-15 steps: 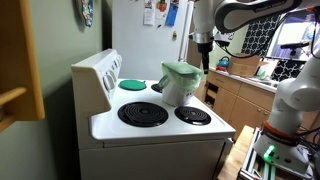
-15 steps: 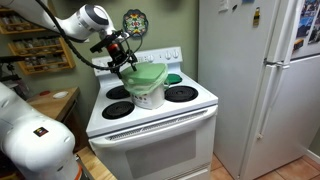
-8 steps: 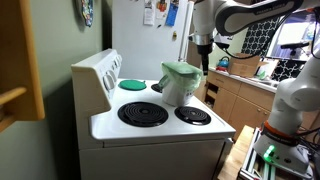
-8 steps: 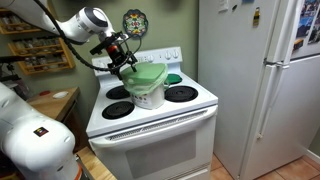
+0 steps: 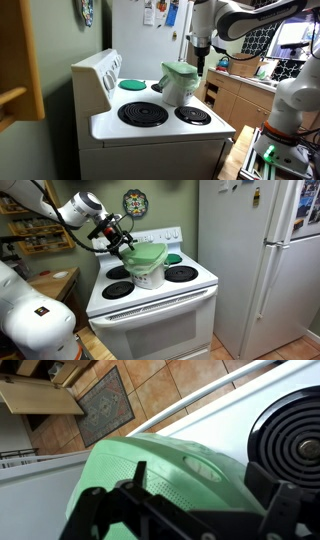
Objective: Open the waste bin lid
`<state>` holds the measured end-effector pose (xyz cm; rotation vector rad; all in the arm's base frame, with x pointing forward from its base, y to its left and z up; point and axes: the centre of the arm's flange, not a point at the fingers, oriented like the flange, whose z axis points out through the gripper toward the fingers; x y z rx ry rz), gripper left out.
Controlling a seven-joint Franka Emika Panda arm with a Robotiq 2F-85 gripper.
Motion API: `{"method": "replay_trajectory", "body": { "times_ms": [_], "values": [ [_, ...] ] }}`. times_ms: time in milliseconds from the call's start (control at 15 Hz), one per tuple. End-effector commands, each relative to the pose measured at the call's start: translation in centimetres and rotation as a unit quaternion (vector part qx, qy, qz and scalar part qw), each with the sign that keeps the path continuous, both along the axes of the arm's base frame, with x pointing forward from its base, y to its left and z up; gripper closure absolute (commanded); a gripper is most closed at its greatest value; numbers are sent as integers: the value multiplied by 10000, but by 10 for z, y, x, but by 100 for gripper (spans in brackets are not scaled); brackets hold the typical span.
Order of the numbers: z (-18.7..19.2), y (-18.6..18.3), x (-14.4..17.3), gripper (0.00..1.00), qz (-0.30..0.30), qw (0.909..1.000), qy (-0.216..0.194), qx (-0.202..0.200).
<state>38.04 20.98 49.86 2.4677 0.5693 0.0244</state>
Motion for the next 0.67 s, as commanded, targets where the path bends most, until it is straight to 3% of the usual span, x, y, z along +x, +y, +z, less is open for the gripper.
{"method": "replay_trajectory", "body": {
  "times_ms": [0, 267, 600],
  "values": [
    [-8, 1, -25, 0, 53, 9995, -299, -78],
    [-21, -4, -35, 0, 708, 9971, -241, -144],
    [-30, -13, -28, 0, 1432, 9879, -309, -507]
  ]
}}
